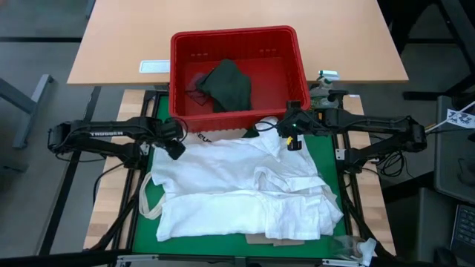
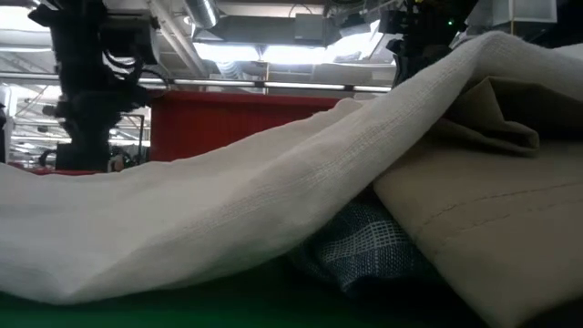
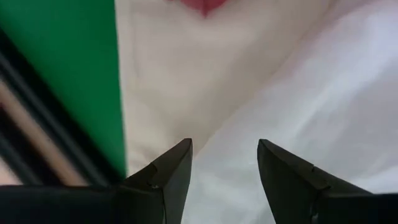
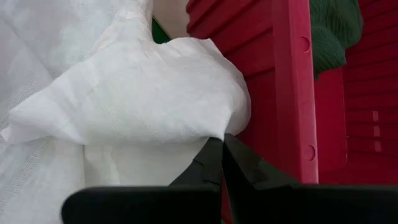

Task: Fold Laundry from Bin
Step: Fold the white polo shirt

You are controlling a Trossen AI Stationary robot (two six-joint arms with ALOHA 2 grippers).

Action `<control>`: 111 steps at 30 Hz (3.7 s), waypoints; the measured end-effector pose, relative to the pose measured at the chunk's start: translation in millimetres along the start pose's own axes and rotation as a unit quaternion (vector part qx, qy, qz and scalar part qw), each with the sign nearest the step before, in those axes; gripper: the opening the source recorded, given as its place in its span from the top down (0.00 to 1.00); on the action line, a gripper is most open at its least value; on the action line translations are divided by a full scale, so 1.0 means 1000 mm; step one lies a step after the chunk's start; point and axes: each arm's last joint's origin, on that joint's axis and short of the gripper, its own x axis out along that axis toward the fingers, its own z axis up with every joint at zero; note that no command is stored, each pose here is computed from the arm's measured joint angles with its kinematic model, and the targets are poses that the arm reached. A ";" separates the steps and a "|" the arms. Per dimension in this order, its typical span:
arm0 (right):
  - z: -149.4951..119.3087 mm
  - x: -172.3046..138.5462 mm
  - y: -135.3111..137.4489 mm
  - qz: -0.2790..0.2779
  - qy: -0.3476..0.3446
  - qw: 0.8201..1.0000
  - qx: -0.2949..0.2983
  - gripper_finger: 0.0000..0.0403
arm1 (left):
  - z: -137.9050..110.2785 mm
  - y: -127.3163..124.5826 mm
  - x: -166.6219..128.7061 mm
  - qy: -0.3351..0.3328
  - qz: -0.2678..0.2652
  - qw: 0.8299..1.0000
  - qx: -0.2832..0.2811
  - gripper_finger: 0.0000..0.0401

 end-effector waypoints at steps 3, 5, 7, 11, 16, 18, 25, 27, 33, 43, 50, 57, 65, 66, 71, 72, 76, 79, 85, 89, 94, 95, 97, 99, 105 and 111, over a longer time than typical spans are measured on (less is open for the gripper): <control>0.000 0.000 0.000 0.000 0.000 1.000 0.000 0.99 | 0.006 -0.003 0.001 -0.018 -0.013 1.000 -0.006 0.56; 0.000 0.000 0.000 0.000 0.000 1.000 0.000 0.99 | 0.007 -0.004 0.004 -0.013 -0.008 1.000 0.016 0.56; 0.000 0.000 0.000 0.000 0.000 1.000 0.000 0.99 | 0.007 -0.004 0.007 -0.006 -0.003 1.000 0.030 0.56; 0.000 0.000 0.001 0.012 -0.006 1.000 0.000 0.99 | 0.004 -0.006 0.019 -0.010 -0.008 0.999 0.035 0.56; 0.001 0.000 0.001 0.022 -0.011 1.000 0.000 0.99 | -0.004 -0.005 0.033 -0.002 -0.005 0.999 0.038 0.56; 0.001 0.000 0.001 0.021 -0.011 1.000 0.000 0.99 | -0.009 -0.005 0.038 0.009 -0.013 0.999 0.041 0.56; 0.001 0.000 0.001 0.021 -0.011 1.000 0.000 0.99 | -0.015 -0.006 0.051 0.000 -0.032 0.999 0.017 0.56; 0.001 0.000 0.001 0.020 -0.010 1.000 0.000 0.99 | -0.015 -0.007 0.051 0.007 -0.046 0.999 0.007 0.58; 0.001 0.000 0.001 0.020 -0.010 1.000 0.000 0.99 | -0.015 -0.009 0.051 0.025 -0.078 0.997 -0.006 0.77; 0.006 -0.008 -0.005 0.015 -0.021 0.999 0.033 0.99 | -0.002 -0.014 0.036 0.006 -0.099 0.994 -0.051 0.99; 0.013 -0.024 -0.013 0.039 -0.039 0.997 0.058 0.99 | 0.014 -0.020 0.015 -0.035 -0.119 0.992 -0.011 1.00; 0.013 -0.026 -0.013 0.041 -0.037 0.997 0.058 0.99 | 0.015 -0.019 0.015 -0.039 -0.113 0.993 0.005 0.96; 0.010 -0.026 -0.012 0.047 -0.024 0.997 0.053 0.99 | 0.015 -0.017 0.019 -0.053 -0.062 0.996 0.026 0.70; 0.010 -0.026 -0.012 0.047 -0.024 0.997 0.053 0.99 | 0.016 -0.018 0.020 -0.052 -0.061 0.996 0.026 0.66; 0.010 -0.026 -0.012 0.047 -0.024 0.997 0.053 0.99 | 0.014 -0.021 0.034 -0.034 -0.048 0.998 0.031 0.52; 0.010 -0.026 -0.012 0.047 -0.025 0.997 0.053 0.99 | 0.014 -0.022 0.037 -0.031 -0.046 0.998 0.033 0.49; 0.010 -0.026 -0.012 0.047 -0.025 0.997 0.053 0.99 | 0.011 -0.023 0.051 -0.021 -0.024 0.999 0.037 0.45; 0.010 -0.026 -0.012 0.047 -0.024 0.997 0.053 0.99 | 0.011 -0.025 0.056 -0.011 -0.019 0.999 0.046 0.45; 0.010 -0.026 -0.012 0.046 -0.024 0.997 0.054 0.99 | 0.012 -0.027 0.057 -0.005 -0.044 0.998 0.051 0.63; 0.010 -0.026 -0.012 0.046 -0.025 0.997 0.053 0.99 | 0.011 -0.028 0.057 -0.002 -0.050 0.997 0.051 0.84; 0.011 -0.029 -0.014 0.045 -0.028 0.997 0.054 0.99 | 0.018 -0.030 0.050 -0.009 -0.055 0.998 0.043 0.98; 0.012 -0.031 -0.015 0.043 -0.032 0.997 0.056 0.99 | 0.020 -0.031 0.047 -0.014 -0.058 0.997 0.042 0.99; 0.015 -0.035 -0.018 0.040 -0.039 0.997 0.058 0.99 | 0.026 -0.034 0.040 -0.021 -0.067 0.997 0.043 0.99; 0.016 -0.040 -0.020 0.043 -0.041 0.996 0.061 0.99 | 0.031 -0.038 0.030 -0.028 -0.081 0.995 0.049 0.99; 0.014 -0.053 -0.019 0.118 -0.034 0.987 0.101 0.99 | 0.032 -0.053 0.001 -0.016 -0.102 0.990 0.092 1.00; 0.017 -0.063 0.004 0.167 -0.012 0.980 0.109 0.99 | 0.021 -0.075 -0.027 -0.014 -0.129 0.983 0.133 1.00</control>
